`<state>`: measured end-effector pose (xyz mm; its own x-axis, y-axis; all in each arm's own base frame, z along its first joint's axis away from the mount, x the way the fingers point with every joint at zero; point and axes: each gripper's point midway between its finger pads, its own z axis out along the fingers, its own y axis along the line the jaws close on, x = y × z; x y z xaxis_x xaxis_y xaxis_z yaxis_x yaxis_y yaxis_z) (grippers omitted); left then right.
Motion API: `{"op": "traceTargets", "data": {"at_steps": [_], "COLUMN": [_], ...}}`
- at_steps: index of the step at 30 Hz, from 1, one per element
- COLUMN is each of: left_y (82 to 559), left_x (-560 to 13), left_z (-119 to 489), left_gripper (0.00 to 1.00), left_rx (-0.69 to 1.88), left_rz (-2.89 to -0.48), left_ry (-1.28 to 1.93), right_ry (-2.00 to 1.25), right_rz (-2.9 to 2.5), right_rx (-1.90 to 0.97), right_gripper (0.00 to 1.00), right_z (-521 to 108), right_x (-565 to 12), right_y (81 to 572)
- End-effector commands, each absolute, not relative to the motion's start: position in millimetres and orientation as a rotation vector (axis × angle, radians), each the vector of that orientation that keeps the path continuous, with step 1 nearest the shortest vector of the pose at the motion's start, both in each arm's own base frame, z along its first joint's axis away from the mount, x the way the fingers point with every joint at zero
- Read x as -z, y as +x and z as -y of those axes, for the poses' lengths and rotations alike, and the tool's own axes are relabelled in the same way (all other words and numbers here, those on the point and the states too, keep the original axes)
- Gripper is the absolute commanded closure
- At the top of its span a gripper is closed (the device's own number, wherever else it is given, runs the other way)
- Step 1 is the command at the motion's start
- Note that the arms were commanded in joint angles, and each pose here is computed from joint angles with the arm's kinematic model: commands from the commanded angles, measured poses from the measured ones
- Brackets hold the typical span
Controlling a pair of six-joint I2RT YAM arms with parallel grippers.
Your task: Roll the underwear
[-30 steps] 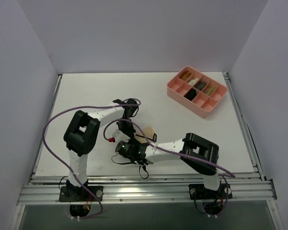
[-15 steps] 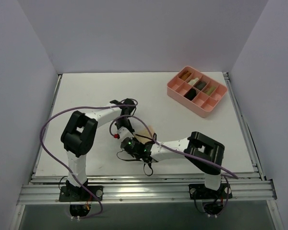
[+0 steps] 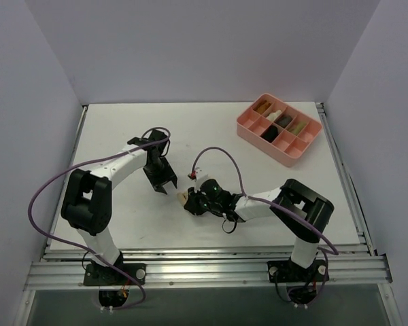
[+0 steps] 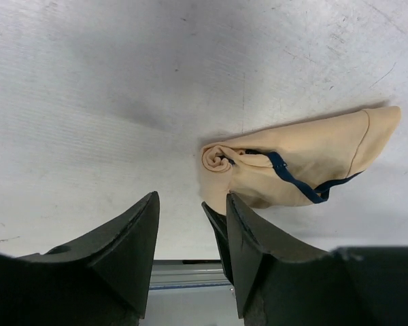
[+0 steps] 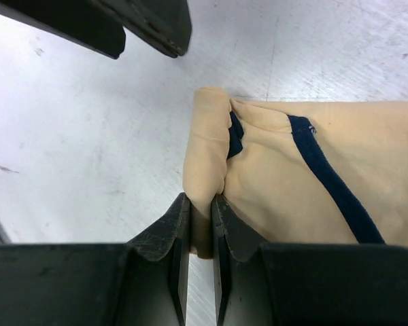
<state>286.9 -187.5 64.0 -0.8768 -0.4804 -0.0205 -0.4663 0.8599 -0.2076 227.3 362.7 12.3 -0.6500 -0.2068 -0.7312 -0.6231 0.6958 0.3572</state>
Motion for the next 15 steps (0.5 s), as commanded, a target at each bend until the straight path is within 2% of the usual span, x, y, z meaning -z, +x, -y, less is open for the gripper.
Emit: {"op": "traceTargets", "data": {"at_steps": [1, 7, 15], "left_y": [284, 290, 295], "left_x": [-73, -77, -71], "left_z": [178, 194, 214], "left_gripper": [0.48, 0.47, 0.45], "left_rx": [0.283, 0.456, 0.564], "left_rz": [-2.918, -2.840, -2.785], "left_ry": [-0.760, -0.721, -0.602], "right_ry": [-0.639, -0.526, -0.429], "right_rz": [-2.570, -2.583, -2.590], "right_rx": [-0.796, -0.884, -0.955], "right_gripper": [1.00, 1.00, 1.00], "right_z": [-318, -307, -297], "right_x": [63, 70, 78], "right_y": [172, 173, 173]}}
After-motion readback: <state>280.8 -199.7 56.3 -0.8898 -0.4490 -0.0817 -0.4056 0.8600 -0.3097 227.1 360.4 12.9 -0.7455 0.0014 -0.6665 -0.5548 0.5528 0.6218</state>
